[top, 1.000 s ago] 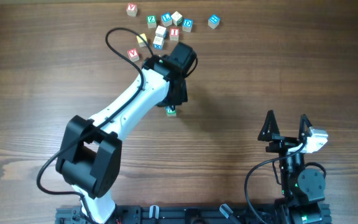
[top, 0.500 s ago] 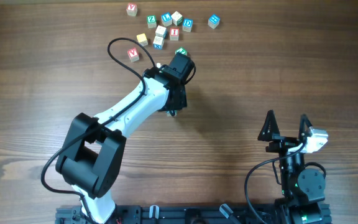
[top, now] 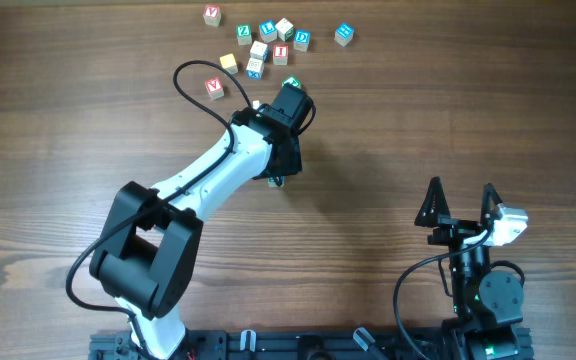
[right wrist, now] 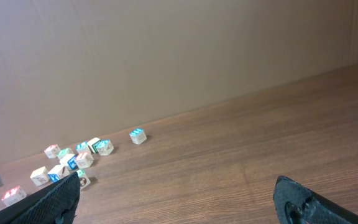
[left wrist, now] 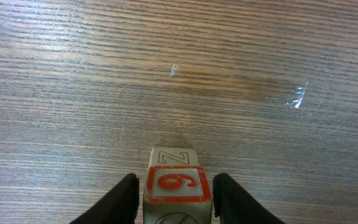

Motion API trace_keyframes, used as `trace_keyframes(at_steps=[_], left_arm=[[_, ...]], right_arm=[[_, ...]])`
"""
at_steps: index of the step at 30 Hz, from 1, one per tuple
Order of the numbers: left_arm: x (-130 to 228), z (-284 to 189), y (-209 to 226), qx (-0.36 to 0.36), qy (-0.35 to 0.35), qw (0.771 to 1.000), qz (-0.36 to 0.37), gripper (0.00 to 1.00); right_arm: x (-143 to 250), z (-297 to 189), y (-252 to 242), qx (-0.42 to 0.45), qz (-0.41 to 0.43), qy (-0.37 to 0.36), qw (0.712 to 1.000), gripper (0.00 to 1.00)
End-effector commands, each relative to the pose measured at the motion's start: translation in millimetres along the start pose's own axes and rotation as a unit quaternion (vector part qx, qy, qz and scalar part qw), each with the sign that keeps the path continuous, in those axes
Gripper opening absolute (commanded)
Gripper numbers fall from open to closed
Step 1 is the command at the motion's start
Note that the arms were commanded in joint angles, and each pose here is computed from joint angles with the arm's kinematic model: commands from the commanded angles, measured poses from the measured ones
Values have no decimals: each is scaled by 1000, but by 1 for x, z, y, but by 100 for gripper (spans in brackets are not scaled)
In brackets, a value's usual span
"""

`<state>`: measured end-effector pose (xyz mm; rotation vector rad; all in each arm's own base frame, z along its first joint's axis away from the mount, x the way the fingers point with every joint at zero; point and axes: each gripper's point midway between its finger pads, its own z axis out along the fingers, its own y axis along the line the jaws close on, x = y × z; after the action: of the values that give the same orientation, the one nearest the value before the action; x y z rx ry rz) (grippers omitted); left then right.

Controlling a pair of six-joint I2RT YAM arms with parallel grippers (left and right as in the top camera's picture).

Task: Form a tower
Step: 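Carry the red '9' block over the green block and lower onto it, then open the left gripper and withdraw it toward the block pile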

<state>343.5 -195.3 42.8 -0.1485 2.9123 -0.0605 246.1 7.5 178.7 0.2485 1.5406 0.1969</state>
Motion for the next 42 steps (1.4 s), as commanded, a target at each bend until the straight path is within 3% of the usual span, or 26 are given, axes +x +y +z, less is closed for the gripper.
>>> trace_keyframes(at_steps=[1, 14, 23, 28, 39, 42], left_arm=[[4, 0, -1, 3, 6, 1000, 1, 45], [13, 0, 2, 0, 26, 999, 17, 41], [10, 0, -1, 8, 20, 997, 69, 41], [10, 0, -1, 8, 20, 997, 69, 32], [10, 0, -1, 8, 20, 996, 81, 36], [10, 0, -1, 8, 20, 996, 82, 44]], right_arm=[[-3, 0, -3, 8, -8, -6, 1000, 100], [-3, 0, -3, 8, -8, -6, 1000, 100], [-3, 0, -3, 8, -8, -6, 1000, 100], [-3, 0, -3, 8, -8, -6, 1000, 100], [-3, 0, -3, 8, -8, -6, 1000, 100], [-3, 0, -3, 8, -8, -6, 1000, 100]])
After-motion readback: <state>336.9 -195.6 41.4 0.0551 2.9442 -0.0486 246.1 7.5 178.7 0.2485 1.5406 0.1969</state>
